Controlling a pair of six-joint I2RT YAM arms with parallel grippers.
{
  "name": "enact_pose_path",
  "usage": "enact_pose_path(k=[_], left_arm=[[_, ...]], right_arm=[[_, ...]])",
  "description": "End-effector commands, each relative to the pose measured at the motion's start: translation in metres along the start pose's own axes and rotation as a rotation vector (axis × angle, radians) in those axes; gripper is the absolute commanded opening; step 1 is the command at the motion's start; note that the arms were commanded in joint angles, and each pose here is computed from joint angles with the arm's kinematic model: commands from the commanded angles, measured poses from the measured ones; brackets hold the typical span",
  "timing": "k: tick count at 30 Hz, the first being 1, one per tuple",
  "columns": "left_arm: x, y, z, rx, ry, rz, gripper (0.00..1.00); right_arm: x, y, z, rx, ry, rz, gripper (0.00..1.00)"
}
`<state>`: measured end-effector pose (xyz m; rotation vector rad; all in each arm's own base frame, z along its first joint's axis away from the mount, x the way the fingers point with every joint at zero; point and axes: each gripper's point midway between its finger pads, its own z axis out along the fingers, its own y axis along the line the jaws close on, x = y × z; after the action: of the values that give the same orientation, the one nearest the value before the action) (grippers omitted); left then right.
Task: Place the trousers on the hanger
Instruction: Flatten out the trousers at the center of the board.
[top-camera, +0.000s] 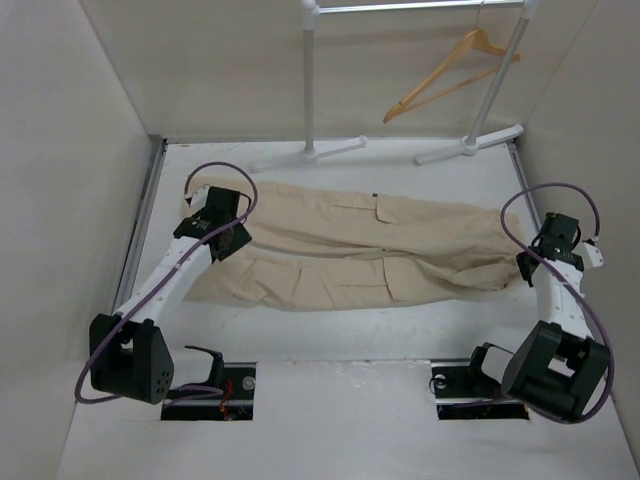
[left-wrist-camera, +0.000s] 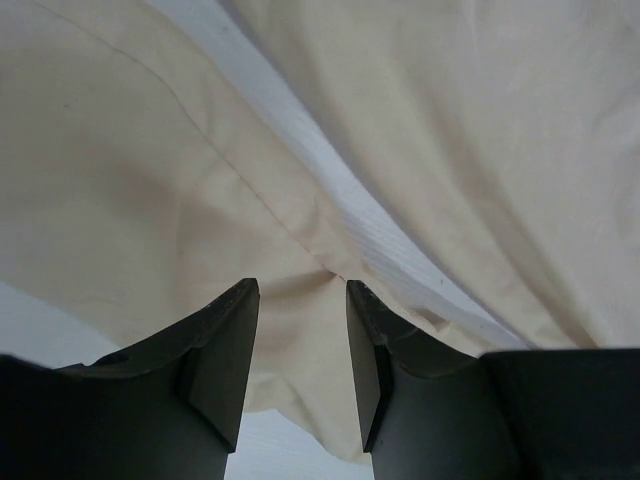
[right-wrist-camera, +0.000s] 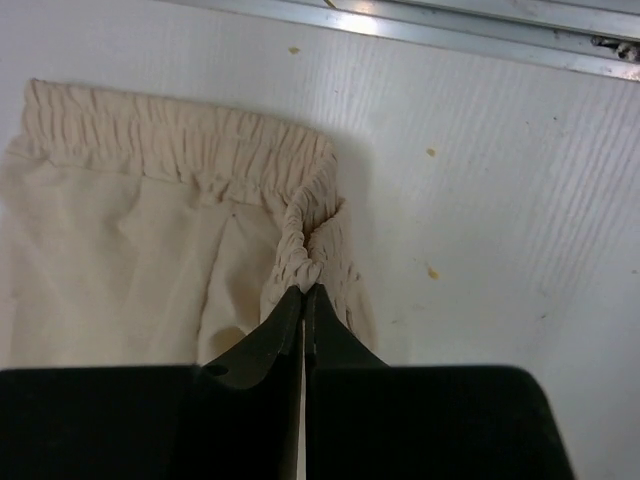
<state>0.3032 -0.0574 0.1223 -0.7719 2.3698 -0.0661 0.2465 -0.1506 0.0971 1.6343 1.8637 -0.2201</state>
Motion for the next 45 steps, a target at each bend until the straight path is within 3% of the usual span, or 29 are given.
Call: enact_pose_path(k=[1,4,7,10,14,18,26,30,32,34,36,41,45], left_arm=[[-0.024,0.024,-0.022,-0.033,-0.053,-0.041,0.38],[-0.027,0.06,-0.021,-0.111,-0.045,-0.113,0.38],[-0.025,0.092,-0.012,-0.196,-0.033,-0.178,0.38],[-0.037,0.106,0.0,-0.228,-0.054,-0.247,0.38],[-0.066,0.107,0.02,-0.251,-0.084,-0.306,0.41],[-0.09,0.116,0.043,-0.291,-0.082,-0.353,0.45],[-0.077,0.127,0.106,-0.383,0.054,-0.336,0.45],[-0.065,0.129,0.116,-0.397,0.086,-0.332,0.37],[-0.064,0.13,0.118,-0.403,0.083,-0.335,0.23],[-0.078,0.126,0.113,-0.381,0.048,-0.356,0.09],[-0.111,0.108,0.096,-0.316,-0.026,-0.379,0.02],[-0.211,0.053,0.011,-0.119,-0.273,-0.414,0.0],[-0.257,0.032,-0.059,-0.014,-0.401,-0.448,0.0]], right_arm=[[0.001,-0.008,-0.022,-0.034,-0.062,-0.003,0.03],[0.004,-0.004,-0.023,-0.051,-0.072,-0.019,0.18],[0.005,0.026,-0.032,-0.118,-0.047,-0.028,0.2],[0.007,0.052,-0.042,-0.178,-0.044,-0.059,0.12],[0.021,0.054,-0.028,-0.167,-0.003,-0.073,0.03],[0.029,0.057,-0.022,-0.176,0.021,-0.054,0.02],[0.041,0.063,-0.027,-0.227,0.022,-0.078,0.02],[0.045,0.06,-0.025,-0.229,0.026,-0.083,0.03],[0.046,0.061,-0.025,-0.238,0.031,-0.082,0.03],[0.045,0.067,-0.028,-0.257,0.035,-0.079,0.02],[0.041,0.073,-0.031,-0.271,0.03,-0.073,0.01],[0.013,0.103,-0.057,-0.352,-0.011,-0.038,0.0],[-0.023,0.134,-0.099,-0.449,-0.064,0.014,0.0]])
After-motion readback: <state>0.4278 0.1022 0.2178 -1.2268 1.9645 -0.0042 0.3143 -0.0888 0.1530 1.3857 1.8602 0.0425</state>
